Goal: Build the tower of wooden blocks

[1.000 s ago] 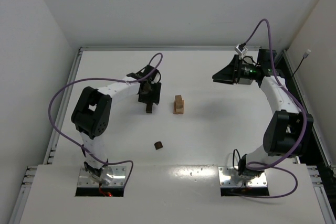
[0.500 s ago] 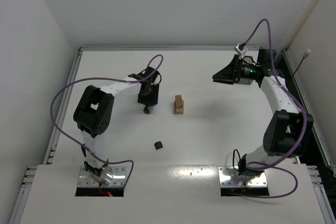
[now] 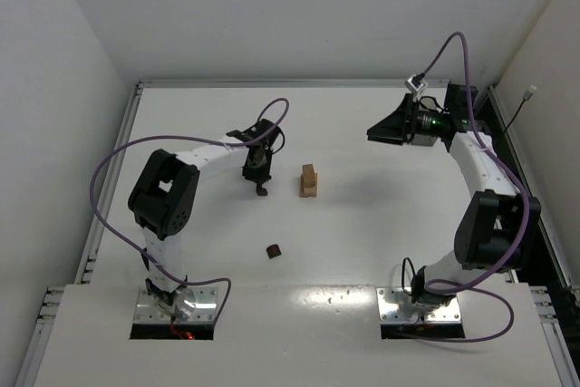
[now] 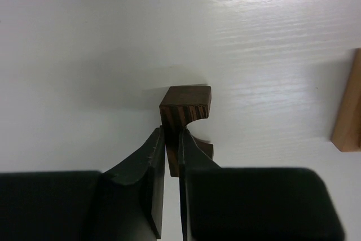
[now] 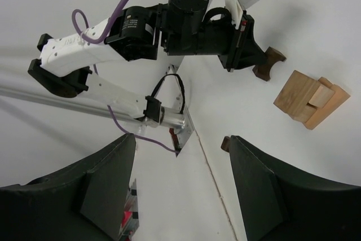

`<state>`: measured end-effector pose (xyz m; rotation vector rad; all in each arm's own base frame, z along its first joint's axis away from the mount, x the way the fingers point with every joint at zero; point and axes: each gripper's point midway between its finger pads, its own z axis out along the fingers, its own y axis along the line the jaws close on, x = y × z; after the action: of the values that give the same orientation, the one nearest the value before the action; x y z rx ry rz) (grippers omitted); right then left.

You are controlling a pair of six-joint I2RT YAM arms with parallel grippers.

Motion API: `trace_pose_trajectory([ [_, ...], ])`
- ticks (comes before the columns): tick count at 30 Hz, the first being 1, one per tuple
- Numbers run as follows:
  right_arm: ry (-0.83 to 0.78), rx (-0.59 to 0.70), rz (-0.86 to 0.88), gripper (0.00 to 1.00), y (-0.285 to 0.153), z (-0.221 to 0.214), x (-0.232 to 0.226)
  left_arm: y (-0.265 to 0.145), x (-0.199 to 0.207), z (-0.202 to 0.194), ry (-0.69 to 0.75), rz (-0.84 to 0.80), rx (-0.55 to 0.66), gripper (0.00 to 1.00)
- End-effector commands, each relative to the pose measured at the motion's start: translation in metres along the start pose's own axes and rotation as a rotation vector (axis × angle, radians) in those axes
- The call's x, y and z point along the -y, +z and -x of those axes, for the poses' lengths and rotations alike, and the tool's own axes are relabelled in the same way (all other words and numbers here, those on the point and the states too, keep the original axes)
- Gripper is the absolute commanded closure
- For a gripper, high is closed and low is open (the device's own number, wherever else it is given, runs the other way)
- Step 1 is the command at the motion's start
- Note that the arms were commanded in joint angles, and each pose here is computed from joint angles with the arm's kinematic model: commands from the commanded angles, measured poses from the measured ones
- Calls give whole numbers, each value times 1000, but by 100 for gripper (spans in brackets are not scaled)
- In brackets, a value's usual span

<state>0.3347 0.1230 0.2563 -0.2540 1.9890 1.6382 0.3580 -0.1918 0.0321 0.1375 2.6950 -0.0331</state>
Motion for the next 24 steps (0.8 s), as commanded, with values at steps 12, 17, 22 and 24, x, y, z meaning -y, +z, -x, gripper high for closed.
trace_pose_trajectory([
  [12,-76,7,29,36,-4,3,-18,0,-27,-2,43,119,6,100],
  [17,-45,-8,54,36,1,-6,-12,-42,20,22,21,-419,12,100],
  [22,38,-40,69,36,12,-15,0,-104,59,53,-72,-1082,14,100],
  [24,-5,-70,87,37,22,-15,-7,-123,66,53,-112,-1213,-21,100],
])
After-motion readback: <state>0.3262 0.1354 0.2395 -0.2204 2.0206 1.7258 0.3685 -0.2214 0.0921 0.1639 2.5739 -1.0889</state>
